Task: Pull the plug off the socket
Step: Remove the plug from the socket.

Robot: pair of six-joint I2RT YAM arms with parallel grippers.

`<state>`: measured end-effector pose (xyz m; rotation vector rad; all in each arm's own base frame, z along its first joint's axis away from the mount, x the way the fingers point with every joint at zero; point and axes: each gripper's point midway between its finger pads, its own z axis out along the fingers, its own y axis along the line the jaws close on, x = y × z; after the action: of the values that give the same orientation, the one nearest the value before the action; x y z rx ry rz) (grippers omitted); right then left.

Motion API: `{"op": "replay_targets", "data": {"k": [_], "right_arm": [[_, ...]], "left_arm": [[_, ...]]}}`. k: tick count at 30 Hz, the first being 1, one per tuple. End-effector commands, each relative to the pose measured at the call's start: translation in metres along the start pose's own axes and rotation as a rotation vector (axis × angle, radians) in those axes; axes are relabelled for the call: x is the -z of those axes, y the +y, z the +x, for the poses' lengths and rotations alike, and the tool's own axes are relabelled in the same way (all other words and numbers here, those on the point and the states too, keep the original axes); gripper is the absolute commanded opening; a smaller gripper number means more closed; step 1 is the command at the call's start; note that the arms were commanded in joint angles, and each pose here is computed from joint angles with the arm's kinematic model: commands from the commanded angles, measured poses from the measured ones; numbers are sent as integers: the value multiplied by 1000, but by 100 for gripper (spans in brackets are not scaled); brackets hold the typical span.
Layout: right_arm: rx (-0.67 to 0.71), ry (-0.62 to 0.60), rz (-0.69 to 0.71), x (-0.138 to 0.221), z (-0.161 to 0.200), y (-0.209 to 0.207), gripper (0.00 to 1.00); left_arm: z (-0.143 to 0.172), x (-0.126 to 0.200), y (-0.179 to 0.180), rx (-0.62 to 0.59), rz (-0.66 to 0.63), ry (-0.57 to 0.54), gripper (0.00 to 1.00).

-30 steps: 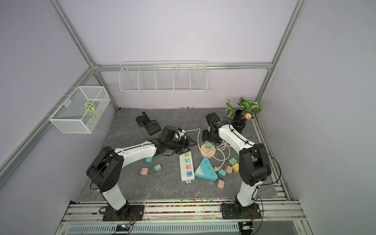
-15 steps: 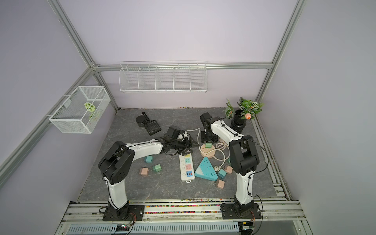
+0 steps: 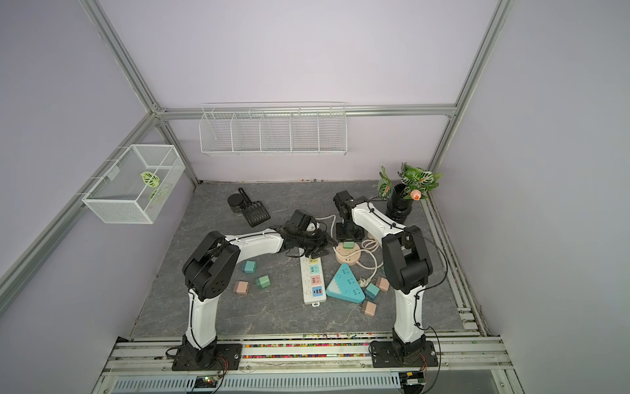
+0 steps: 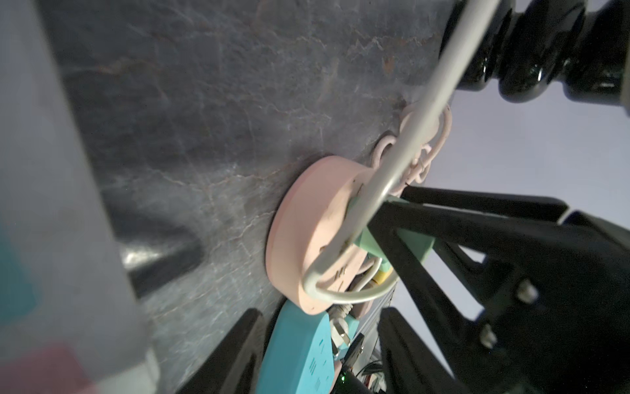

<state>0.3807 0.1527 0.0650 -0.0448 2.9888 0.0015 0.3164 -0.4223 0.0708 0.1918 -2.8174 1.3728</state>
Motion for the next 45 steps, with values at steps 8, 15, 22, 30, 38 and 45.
{"op": "replay_targets", "data": {"k": [8, 15, 22, 30, 38, 45], "right_arm": [[-78, 4, -90, 9, 9, -1, 39], [-109, -1, -146, 13, 2, 12, 35], [-109, -11, -36, 25, -11, 1, 35], [-122, -112, 52, 36, 9, 1, 33], [-260, -149, -3, 47, -5, -6, 33], [-237, -180, 21, 53, 8, -6, 32]], "left_arm": [[-4, -30, 19, 3, -152, -14, 53], [6, -39, 51, 47, -276, 1, 46], [16, -43, 90, 137, -409, 35, 46], [19, -47, 108, 195, -434, 52, 46], [21, -49, 114, 201, -449, 67, 46], [22, -47, 123, 208, -477, 69, 46]]}}
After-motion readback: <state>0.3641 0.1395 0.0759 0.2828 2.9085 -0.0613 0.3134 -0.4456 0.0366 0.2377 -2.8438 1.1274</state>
